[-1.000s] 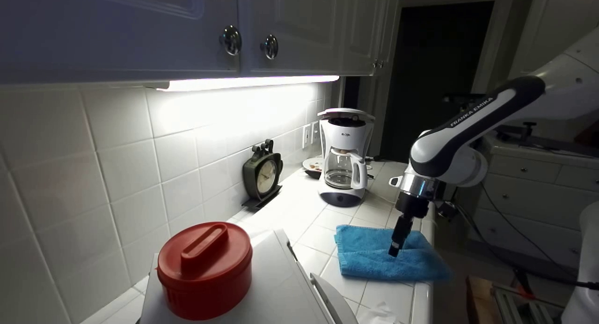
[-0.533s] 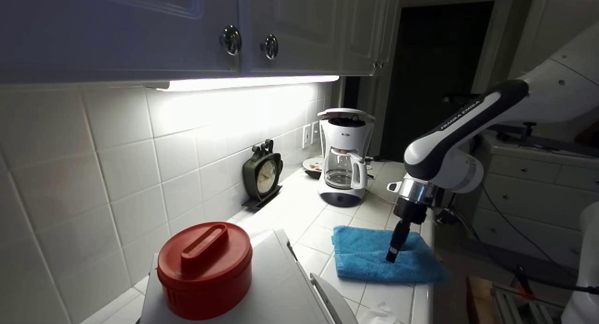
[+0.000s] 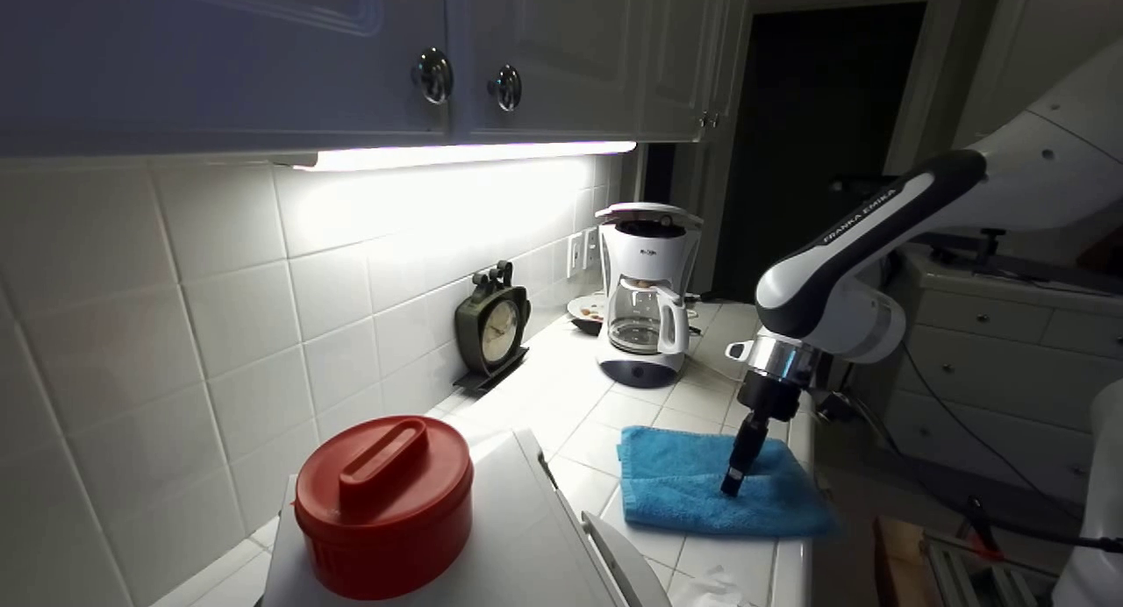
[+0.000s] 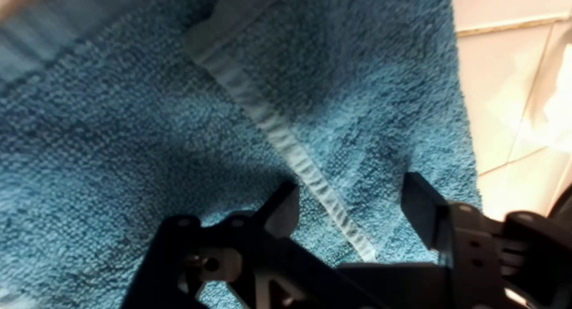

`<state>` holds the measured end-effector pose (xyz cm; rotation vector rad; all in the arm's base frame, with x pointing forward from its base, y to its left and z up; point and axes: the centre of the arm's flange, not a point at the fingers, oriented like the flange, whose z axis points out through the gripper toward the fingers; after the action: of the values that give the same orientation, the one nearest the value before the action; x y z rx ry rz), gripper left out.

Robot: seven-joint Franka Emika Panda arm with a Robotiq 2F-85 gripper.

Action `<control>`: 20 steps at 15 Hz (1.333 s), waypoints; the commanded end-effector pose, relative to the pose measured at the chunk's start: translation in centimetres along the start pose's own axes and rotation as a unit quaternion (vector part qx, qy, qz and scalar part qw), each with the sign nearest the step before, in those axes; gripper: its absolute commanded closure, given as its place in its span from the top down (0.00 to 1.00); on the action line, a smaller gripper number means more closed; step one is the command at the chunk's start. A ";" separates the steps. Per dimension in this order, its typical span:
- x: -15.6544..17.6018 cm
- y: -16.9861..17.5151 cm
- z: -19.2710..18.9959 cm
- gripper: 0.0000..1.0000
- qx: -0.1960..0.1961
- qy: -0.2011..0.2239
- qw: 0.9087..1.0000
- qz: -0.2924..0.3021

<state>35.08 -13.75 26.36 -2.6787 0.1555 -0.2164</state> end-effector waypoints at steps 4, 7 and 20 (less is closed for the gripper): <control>-4.4 -0.6 0.3 0.16 -0.004 0.013 1.000 0.006; -4.4 -0.5 0.0 0.03 -0.007 0.016 1.000 0.009; -4.3 -0.1 -1.1 0.03 -0.016 0.029 0.999 0.013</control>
<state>34.82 -15.60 26.78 -2.6929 0.2157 -0.2572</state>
